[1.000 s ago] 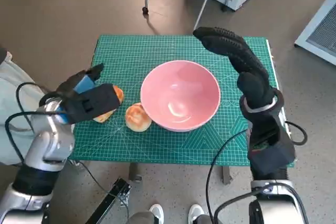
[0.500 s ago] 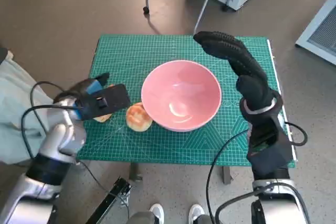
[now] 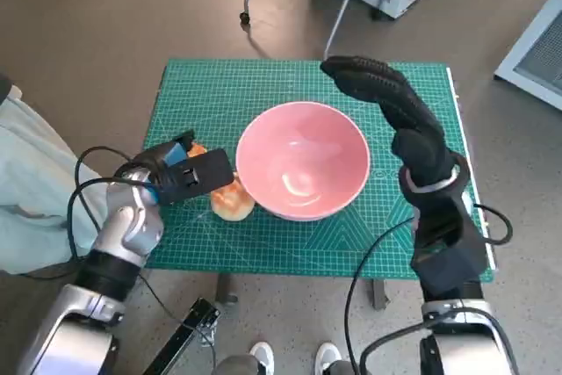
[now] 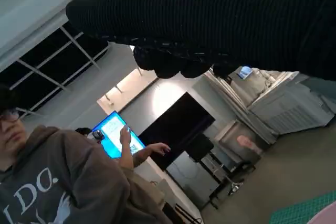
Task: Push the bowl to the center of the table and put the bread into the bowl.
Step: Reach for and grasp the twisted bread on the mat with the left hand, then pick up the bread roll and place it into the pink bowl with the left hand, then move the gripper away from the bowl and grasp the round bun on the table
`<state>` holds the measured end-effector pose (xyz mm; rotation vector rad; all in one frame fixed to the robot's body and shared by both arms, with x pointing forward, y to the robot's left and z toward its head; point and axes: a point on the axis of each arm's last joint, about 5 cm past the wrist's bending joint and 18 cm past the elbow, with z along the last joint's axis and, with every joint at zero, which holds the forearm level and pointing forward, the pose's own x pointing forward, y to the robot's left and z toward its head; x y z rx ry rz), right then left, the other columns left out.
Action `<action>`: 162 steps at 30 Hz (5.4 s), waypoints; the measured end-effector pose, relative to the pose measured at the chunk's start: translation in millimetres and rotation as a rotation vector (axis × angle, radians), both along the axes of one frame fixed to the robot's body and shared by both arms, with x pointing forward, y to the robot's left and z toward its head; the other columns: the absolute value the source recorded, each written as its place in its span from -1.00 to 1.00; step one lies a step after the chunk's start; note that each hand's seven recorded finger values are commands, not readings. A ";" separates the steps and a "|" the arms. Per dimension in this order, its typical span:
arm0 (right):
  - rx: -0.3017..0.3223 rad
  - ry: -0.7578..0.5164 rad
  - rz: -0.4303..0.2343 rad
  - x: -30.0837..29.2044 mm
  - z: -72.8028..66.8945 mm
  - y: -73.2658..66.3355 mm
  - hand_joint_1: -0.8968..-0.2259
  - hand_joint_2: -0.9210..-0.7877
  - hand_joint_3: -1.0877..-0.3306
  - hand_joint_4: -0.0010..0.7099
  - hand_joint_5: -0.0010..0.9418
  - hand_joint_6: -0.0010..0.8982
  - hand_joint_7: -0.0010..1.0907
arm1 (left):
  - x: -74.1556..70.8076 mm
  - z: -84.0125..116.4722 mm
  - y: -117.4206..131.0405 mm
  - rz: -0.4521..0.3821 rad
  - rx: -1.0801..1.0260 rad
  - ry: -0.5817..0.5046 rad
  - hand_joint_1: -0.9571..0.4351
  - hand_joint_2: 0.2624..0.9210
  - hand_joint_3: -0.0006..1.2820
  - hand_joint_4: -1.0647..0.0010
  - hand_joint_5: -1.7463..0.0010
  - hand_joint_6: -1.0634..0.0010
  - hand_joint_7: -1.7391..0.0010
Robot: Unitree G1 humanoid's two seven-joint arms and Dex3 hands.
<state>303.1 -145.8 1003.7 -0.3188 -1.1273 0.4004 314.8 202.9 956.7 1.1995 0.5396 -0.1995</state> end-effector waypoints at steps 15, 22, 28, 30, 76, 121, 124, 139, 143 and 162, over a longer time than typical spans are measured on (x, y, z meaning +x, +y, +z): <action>0.011 0.001 0.001 0.1 0.2 -0.4 -0.16 -1.00 -0.48 -1.00 0.15 -1.00 0.61 | 6.1 1.6 5.9 -0.066 0.044 -0.118 0.39 0.94 -0.85 -0.35 -0.39 -0.16 -0.25; 0.017 0.003 0.002 0.2 0.1 -0.5 -0.17 -1.00 -0.47 -1.00 0.15 -1.00 0.60 | 5.6 12.7 8.9 -0.067 -0.009 -0.252 0.38 0.94 -0.85 -0.31 -0.46 -0.24 -0.17; 0.023 0.005 0.003 0.2 0.2 -0.7 -0.18 -1.00 -0.47 -1.00 0.14 -1.00 0.60 | 3.2 39.4 6.7 -0.081 -0.044 -0.443 0.38 0.93 -0.86 -0.34 -0.45 -0.26 -0.15; 0.023 0.005 0.003 0.2 0.2 -0.8 -0.18 -1.00 -0.46 -1.00 0.14 -1.00 0.60 | 1.3 49.1 5.5 -0.089 -0.055 -0.509 0.38 0.92 -0.86 -0.35 -0.43 -0.26 -0.16; 0.060 0.016 0.000 -0.6 0.5 -7.0 -0.24 -1.00 -0.39 -1.00 -0.02 -1.00 0.45 | 1.6 40.1 -59.9 -0.891 -0.248 -0.642 0.21 0.78 -0.67 0.36 -0.04 0.34 -0.21; 0.098 0.030 -0.006 -1.6 -5.2 -13.8 -0.24 -1.00 -0.38 -1.00 -0.07 -1.00 0.41 | -63.3 62.9 31.8 -0.847 -0.269 -0.583 -0.29 0.76 -1.00 0.82 0.98 0.82 0.61; 0.101 0.032 -0.001 -1.4 -5.3 -14.3 -0.23 -1.00 -0.38 -1.00 -0.07 -1.00 0.40 | -67.8 55.0 36.4 -0.827 -0.273 -0.553 -0.30 0.76 -1.00 0.82 0.99 0.79 0.64; 0.097 0.043 0.003 -0.9 -7.0 -16.7 -0.26 -1.00 -0.36 -1.00 -0.06 -1.00 0.39 | -73.5 20.4 50.5 -0.695 -0.350 -0.516 -0.30 0.75 -1.00 0.79 0.99 0.70 0.75; 0.103 0.043 0.001 -0.7 -6.7 -18.4 -0.29 -1.00 -0.35 -1.00 -0.05 -1.00 0.39 | -71.9 3.8 50.1 -0.648 -0.399 -0.510 -0.29 0.75 -1.00 0.78 0.99 0.70 0.76; 0.092 0.037 -0.013 -0.7 -4.4 -26.6 -0.25 -1.00 -0.36 -1.00 -0.04 -1.00 0.39 | -58.6 -49.3 28.6 -0.522 -0.511 -0.428 -0.18 0.73 -1.00 0.65 0.97 0.61 0.76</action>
